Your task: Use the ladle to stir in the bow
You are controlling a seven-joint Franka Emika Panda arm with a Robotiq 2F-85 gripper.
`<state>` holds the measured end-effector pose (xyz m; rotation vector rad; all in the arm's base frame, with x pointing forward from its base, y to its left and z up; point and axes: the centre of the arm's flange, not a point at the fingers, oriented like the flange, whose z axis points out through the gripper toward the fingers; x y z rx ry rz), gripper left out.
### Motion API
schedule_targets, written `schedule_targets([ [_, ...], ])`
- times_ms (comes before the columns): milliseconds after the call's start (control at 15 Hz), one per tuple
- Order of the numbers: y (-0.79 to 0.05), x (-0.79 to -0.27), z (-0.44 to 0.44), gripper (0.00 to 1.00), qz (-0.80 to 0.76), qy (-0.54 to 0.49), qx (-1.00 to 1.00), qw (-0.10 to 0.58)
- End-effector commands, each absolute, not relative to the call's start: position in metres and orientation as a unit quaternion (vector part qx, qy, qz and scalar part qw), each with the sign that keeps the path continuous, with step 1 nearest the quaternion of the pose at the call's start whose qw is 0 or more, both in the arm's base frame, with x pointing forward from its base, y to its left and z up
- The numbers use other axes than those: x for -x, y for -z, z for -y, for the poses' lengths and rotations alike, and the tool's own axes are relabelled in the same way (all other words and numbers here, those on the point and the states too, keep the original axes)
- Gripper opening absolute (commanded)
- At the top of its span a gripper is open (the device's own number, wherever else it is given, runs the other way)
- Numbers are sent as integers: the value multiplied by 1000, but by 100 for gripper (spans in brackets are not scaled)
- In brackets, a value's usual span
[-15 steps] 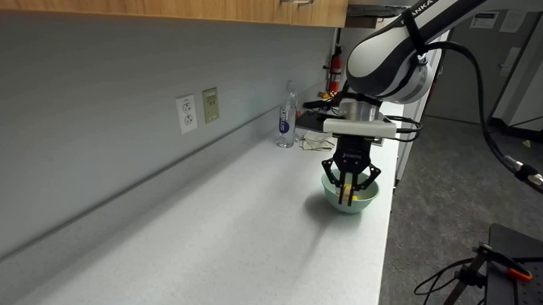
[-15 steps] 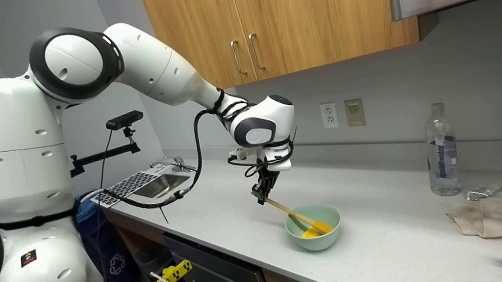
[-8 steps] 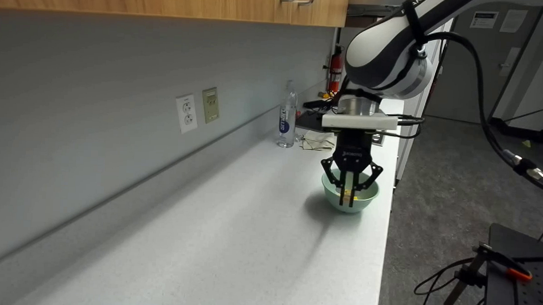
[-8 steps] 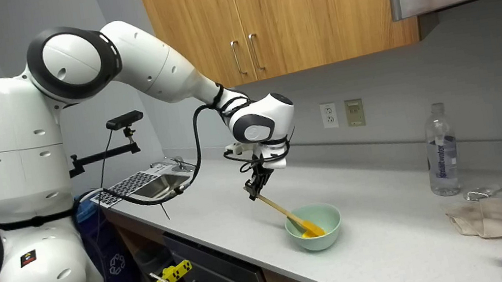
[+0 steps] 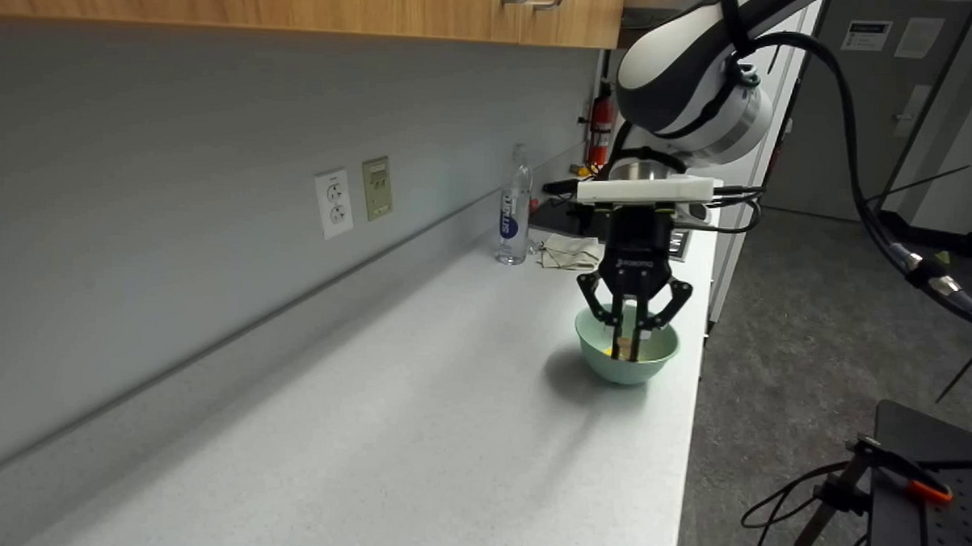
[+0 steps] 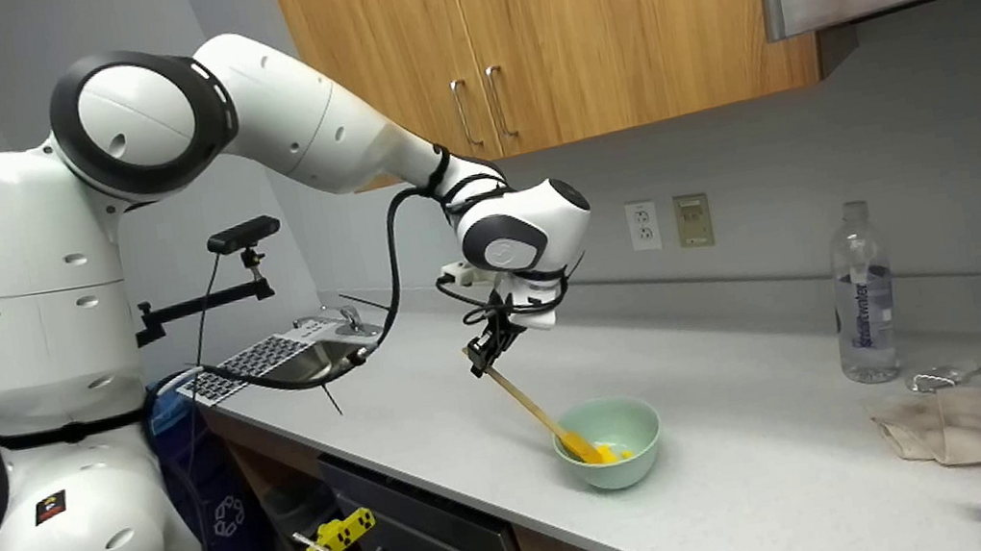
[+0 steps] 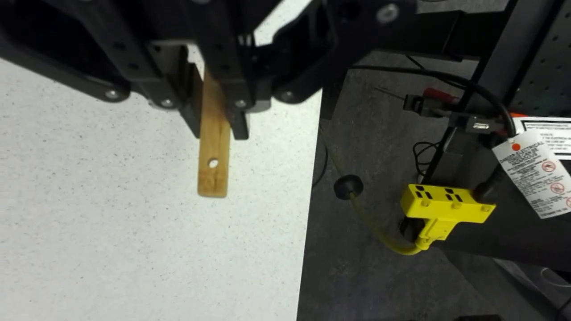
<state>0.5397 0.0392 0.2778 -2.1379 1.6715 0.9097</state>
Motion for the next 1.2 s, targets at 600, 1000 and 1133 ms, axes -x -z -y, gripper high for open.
schedule_targets([
  [600, -253, -557, -5, 4, -614, -300, 715, 152],
  [1000, -280, -560, -15, 4, -599, -239, 746, 165],
  [1133, -293, -562, -19, 4, -596, -222, 752, 175],
])
